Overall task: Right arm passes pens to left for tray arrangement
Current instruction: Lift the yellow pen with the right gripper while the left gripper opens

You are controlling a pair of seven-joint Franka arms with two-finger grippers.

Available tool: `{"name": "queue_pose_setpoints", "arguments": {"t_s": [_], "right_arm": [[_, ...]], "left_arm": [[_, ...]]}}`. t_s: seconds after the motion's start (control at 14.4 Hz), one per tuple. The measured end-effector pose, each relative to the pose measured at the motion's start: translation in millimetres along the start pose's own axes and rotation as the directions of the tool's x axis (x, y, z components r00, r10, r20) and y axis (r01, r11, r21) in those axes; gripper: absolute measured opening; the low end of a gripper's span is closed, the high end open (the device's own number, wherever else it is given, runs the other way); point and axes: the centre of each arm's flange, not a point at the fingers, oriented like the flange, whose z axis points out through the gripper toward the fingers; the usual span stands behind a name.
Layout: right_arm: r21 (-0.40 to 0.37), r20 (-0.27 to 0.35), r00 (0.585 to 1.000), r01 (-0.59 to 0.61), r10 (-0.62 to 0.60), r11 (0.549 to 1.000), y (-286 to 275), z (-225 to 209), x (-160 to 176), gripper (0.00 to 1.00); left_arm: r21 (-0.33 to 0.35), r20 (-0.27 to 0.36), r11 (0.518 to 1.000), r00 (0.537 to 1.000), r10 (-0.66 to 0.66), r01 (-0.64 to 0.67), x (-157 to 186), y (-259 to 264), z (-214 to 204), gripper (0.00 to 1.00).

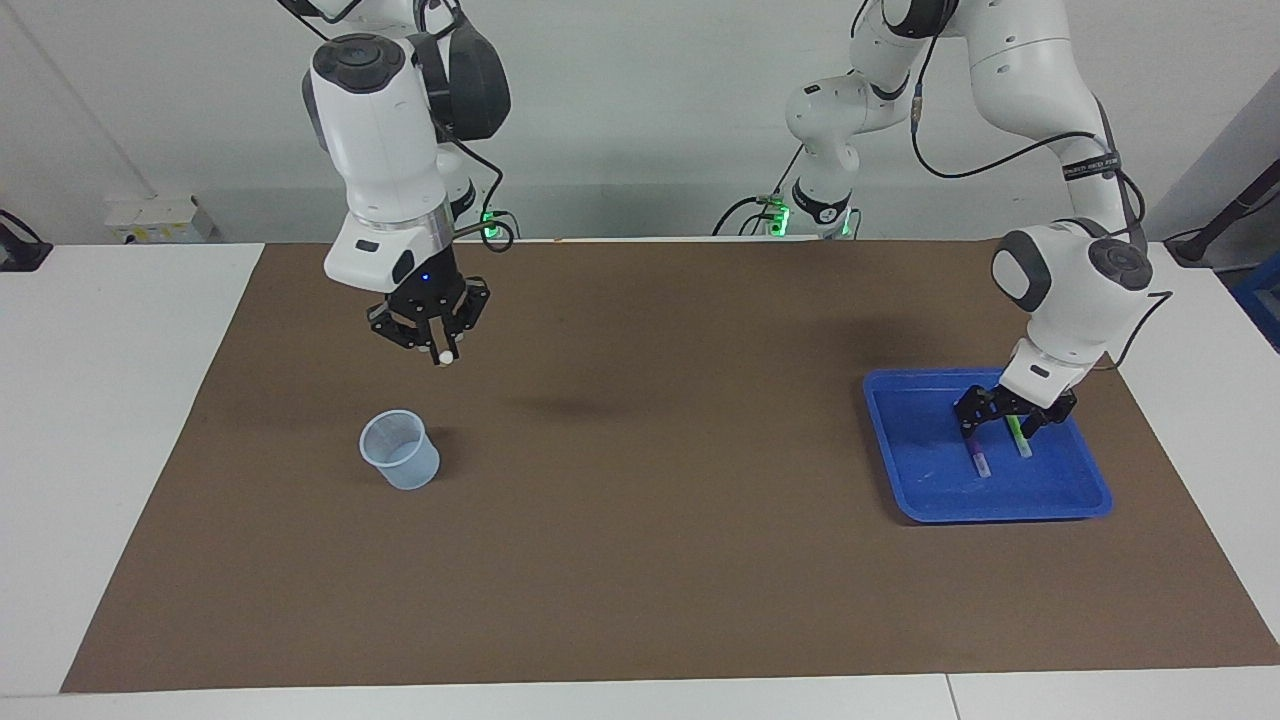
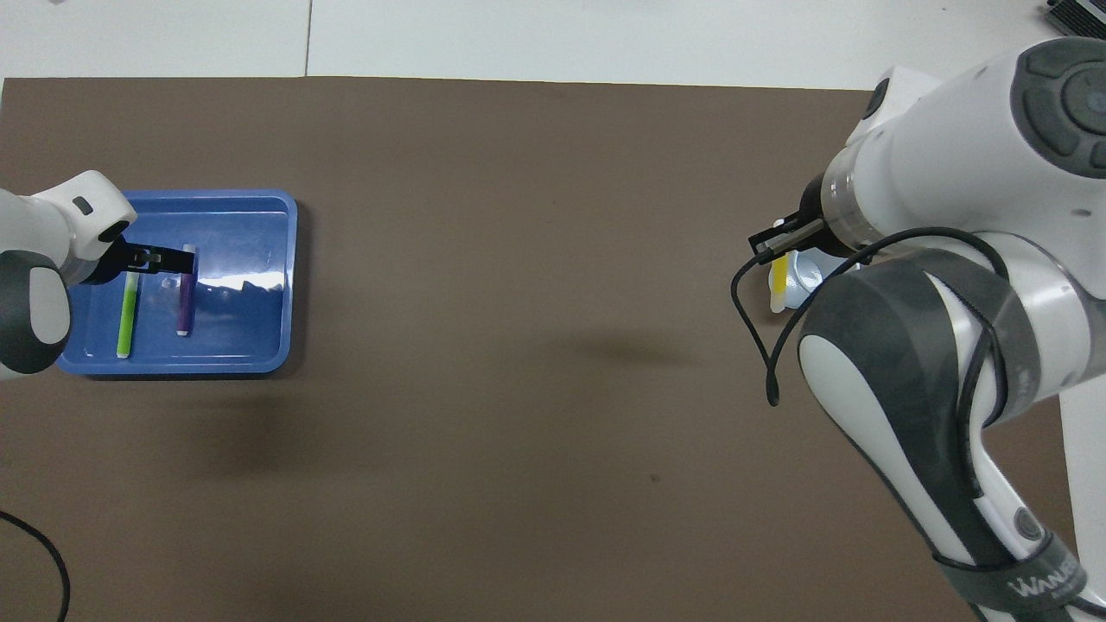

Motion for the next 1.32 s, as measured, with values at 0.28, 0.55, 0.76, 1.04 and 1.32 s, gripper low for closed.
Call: {"name": "queue_pose_setpoints", "arguments": {"t_s": [0.28,0.55,0.76,1.04,1.32], "right_arm": [[0.082,-0.023,0.990,-0.135,0.137,0.987,-8,-1,5,0.18],[0.143,-0.049,0.957,-0.278,0.287,0.950,-38,-2,14,0.18],[0.205,-0.087,0.906,-0.391,0.414,0.897,-84,-4,25,0.18],[0.303,-0.092,0.825,-0.510,0.557,0.805,-155,-1,32,0.18],[0.404,-0.093,0.724,-0.600,0.683,0.690,-197,0,33,0.18]], "left_arm": [[0.018,-0.064,0.999,0.997,0.036,-0.034,6,14,-50,1.00],[0.002,0.006,0.999,0.999,0.053,-0.053,-1,28,-61,1.00],[-0.034,0.075,0.999,0.997,-0.004,0.007,0,21,-77,1.00],[-0.154,0.224,0.935,0.933,-0.283,0.320,-1,34,-102,1.00],[-0.198,0.443,0.742,0.733,-0.516,0.641,-9,63,-103,1.00]]}}
